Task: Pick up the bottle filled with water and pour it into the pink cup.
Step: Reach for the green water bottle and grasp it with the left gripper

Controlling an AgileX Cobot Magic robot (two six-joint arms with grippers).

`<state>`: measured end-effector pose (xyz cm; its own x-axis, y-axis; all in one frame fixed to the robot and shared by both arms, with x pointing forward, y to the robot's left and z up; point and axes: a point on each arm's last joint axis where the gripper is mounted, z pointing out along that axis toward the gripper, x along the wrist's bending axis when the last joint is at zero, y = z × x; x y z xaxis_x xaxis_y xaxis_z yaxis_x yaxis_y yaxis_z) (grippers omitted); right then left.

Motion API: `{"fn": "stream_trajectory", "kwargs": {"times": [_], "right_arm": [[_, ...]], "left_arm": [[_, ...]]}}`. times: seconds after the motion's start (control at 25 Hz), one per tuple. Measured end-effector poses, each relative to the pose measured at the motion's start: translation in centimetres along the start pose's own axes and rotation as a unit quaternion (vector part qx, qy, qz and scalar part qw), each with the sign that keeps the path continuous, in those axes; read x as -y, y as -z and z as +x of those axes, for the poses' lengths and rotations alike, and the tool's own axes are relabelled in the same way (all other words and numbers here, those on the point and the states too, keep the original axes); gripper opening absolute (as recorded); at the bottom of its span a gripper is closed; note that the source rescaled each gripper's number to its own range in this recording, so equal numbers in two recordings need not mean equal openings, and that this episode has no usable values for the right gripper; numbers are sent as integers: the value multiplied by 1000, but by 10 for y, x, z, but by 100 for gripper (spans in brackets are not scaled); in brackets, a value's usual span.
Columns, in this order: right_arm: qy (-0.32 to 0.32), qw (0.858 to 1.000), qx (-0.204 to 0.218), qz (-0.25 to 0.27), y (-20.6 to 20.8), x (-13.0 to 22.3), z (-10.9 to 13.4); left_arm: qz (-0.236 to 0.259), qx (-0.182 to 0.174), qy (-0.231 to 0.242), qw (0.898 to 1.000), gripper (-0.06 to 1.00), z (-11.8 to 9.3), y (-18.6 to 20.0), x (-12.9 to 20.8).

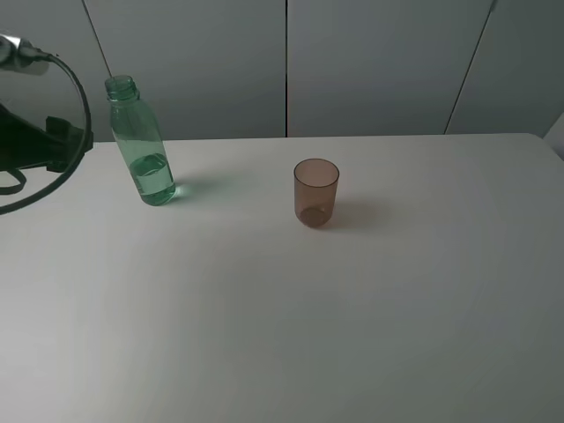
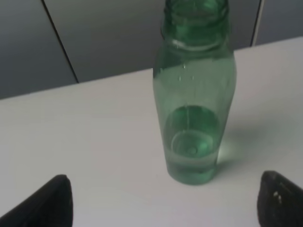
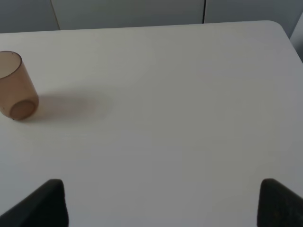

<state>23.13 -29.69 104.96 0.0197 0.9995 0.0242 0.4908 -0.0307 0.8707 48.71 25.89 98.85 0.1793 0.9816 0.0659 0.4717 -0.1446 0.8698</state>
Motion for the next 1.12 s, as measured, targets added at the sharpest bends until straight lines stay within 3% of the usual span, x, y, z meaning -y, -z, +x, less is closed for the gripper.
{"fn": "stream_trajectory", "kwargs": {"times": [0.32,0.8,1.12], "right_arm": [[0,1000,0,0,0,0,0],[0,1000,0,0,0,0,0],[0,1000,0,0,0,0,0]], "left_arm": [[-43,-10,-31,999,100,-3,-24,34],[-108,6,-67,992,100,-10,-65,49],[-101,11,-70,992,100,-12,-88,66]]}}
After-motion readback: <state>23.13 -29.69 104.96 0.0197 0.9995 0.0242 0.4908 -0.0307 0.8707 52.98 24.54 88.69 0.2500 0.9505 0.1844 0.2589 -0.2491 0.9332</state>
